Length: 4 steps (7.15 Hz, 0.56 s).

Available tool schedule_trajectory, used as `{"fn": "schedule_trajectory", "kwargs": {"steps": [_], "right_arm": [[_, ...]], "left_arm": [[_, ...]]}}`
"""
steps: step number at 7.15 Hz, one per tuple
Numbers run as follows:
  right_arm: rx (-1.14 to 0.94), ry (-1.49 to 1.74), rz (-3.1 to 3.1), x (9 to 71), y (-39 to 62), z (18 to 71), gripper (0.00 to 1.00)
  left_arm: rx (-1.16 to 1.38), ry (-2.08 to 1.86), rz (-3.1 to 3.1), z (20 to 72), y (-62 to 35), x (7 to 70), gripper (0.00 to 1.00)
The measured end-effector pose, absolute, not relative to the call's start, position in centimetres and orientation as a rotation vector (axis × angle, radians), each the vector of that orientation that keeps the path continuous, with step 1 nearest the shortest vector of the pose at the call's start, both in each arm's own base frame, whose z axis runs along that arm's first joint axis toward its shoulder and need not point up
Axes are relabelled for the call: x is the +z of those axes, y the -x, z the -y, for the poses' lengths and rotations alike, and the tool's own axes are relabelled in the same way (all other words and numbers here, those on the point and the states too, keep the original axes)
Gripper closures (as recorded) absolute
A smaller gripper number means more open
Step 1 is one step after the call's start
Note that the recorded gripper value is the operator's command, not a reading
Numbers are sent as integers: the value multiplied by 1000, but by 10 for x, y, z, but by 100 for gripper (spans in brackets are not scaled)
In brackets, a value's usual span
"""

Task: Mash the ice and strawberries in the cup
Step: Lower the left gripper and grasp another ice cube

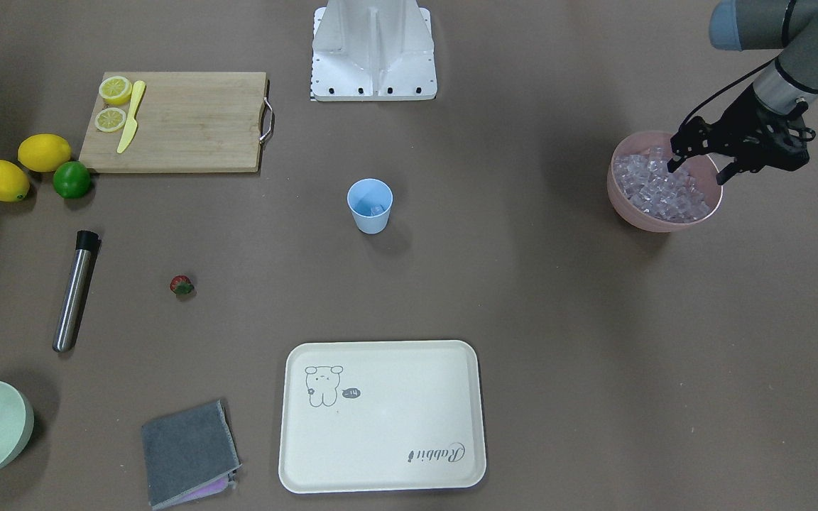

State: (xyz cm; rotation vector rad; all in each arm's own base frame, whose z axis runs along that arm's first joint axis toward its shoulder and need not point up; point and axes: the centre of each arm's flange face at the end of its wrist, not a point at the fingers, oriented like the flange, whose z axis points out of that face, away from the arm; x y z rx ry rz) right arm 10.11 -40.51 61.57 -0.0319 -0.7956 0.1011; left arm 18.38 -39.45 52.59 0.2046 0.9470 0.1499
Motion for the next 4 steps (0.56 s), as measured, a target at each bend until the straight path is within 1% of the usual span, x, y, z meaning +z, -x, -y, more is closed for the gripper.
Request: {"fn": "schedule_trajectory", "kwargs": {"steps": [2, 4], "right_arm": [[101, 33, 794, 616, -101, 406, 0], [101, 33, 794, 616, -101, 405, 0]], "left_arm": [[119, -199, -978, 392, -190, 526, 7], [90, -175, -1014, 391, -213, 509, 8]]}}
